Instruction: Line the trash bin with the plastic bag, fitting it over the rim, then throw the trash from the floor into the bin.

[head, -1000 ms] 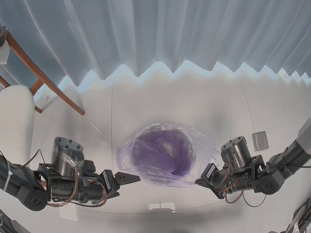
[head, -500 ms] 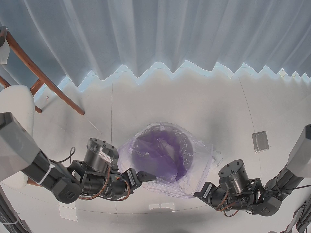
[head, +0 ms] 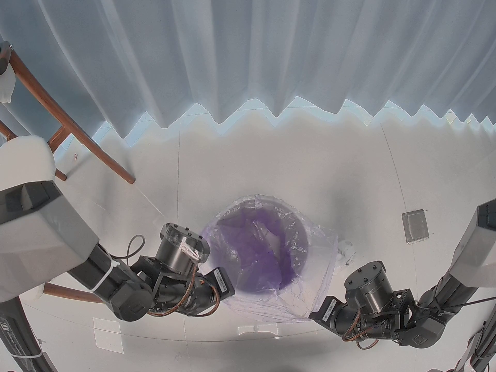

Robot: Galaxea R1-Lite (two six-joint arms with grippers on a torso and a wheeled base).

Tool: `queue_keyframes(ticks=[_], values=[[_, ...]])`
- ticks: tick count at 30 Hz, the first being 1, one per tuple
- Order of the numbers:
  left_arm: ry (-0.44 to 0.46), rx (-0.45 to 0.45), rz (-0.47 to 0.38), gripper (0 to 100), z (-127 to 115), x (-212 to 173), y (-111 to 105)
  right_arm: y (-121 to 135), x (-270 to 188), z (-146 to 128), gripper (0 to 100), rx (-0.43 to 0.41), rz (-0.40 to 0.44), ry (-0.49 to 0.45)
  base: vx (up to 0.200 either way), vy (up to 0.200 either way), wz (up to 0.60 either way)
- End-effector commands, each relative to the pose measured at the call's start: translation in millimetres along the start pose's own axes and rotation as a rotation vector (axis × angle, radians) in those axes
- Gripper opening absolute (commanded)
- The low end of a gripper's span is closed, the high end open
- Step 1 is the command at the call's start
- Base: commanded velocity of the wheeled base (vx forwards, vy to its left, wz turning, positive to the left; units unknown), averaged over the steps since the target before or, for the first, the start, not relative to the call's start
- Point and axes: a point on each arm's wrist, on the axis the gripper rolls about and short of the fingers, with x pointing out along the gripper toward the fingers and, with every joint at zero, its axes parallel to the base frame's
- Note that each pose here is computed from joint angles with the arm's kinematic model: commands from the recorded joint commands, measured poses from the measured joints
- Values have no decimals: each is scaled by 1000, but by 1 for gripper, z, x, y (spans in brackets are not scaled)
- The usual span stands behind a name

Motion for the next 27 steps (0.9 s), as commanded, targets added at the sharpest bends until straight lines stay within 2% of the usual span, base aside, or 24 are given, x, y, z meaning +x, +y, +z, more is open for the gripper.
queue_keyframes(ticks=[1,3,8,9,13,18,21,27], values=[[30,57,33,0,-14,-18,12,1,3,2,0,-1,1,-2,0,0,0],[60,112,83,0,-24,-18,26,4,6,5,0,3,8,-12,0,0,0],[59,130,100,0,-26,-17,30,7,3,13,0,8,27,-39,0,0,0],[58,129,102,0,-25,-17,30,8,2,16,100,12,33,-48,0,0,0],[63,135,114,0,-27,-17,33,10,-12,30,100,26,86,-103,0,0,0],[68,168,145,0,-31,-12,36,2,-14,57,100,-18,78,-162,0,0,0],[67,186,148,0,-31,-11,37,-1,-12,67,100,-32,86,-165,0,0,0],[74,195,155,0,-33,-12,39,-2,10,87,100,-7,69,-186,0,0,0]])
